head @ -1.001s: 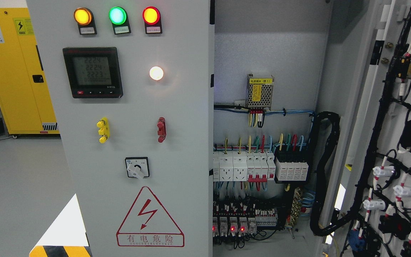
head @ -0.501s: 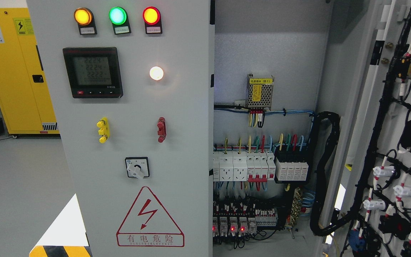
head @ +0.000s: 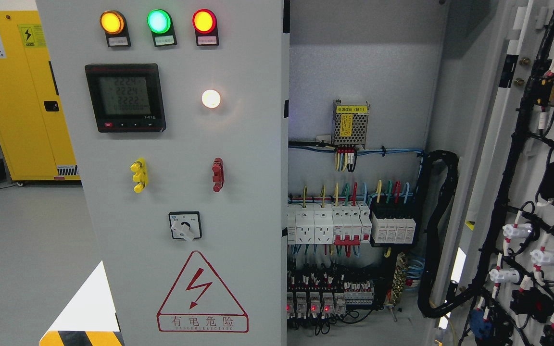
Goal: Open door with both hands
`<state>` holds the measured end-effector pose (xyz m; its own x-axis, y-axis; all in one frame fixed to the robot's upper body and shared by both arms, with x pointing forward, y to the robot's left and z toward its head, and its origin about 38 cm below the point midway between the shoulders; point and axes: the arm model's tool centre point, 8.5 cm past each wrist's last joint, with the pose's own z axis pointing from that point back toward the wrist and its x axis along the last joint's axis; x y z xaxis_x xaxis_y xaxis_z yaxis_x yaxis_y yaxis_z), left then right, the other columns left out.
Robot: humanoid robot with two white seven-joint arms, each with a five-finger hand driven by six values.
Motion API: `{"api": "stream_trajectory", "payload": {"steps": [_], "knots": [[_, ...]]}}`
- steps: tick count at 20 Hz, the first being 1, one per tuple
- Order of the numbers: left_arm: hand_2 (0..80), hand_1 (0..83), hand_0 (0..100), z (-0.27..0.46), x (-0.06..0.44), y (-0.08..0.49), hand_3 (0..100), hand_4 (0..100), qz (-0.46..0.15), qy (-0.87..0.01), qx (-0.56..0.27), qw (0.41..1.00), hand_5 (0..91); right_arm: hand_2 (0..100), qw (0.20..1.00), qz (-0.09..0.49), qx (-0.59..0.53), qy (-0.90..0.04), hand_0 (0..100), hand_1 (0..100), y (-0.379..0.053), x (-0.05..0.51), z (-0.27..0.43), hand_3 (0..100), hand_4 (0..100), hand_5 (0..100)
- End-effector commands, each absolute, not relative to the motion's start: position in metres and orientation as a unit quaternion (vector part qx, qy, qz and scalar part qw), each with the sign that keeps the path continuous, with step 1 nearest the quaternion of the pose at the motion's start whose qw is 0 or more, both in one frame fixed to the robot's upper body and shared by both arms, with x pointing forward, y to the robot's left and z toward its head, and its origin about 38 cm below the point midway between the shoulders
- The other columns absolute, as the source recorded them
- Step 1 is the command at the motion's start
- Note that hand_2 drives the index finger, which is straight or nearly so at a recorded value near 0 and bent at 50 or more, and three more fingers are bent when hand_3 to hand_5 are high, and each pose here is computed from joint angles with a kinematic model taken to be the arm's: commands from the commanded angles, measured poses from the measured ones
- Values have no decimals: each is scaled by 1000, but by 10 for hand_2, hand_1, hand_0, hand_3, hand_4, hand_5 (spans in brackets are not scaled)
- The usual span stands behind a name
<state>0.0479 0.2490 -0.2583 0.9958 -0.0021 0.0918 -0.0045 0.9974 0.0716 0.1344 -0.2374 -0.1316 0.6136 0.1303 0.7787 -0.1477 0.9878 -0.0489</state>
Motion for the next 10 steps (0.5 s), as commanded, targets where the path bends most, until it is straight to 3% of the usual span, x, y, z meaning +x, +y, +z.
{"api": "stream_trajectory", "payload": {"steps": [1, 10], "knots": [[0, 0, 0, -259, 45, 241, 15, 0, 3, -42, 31, 999, 0, 0, 699, 103, 87, -702, 214, 73, -176, 205, 67, 0, 0, 0], [0, 0, 0, -259, 46, 239, 17, 0, 8, -43, 29, 999, 0, 0, 602, 110, 138, -779, 214, 72, -146, 211, 121, 0, 0, 0]]}}
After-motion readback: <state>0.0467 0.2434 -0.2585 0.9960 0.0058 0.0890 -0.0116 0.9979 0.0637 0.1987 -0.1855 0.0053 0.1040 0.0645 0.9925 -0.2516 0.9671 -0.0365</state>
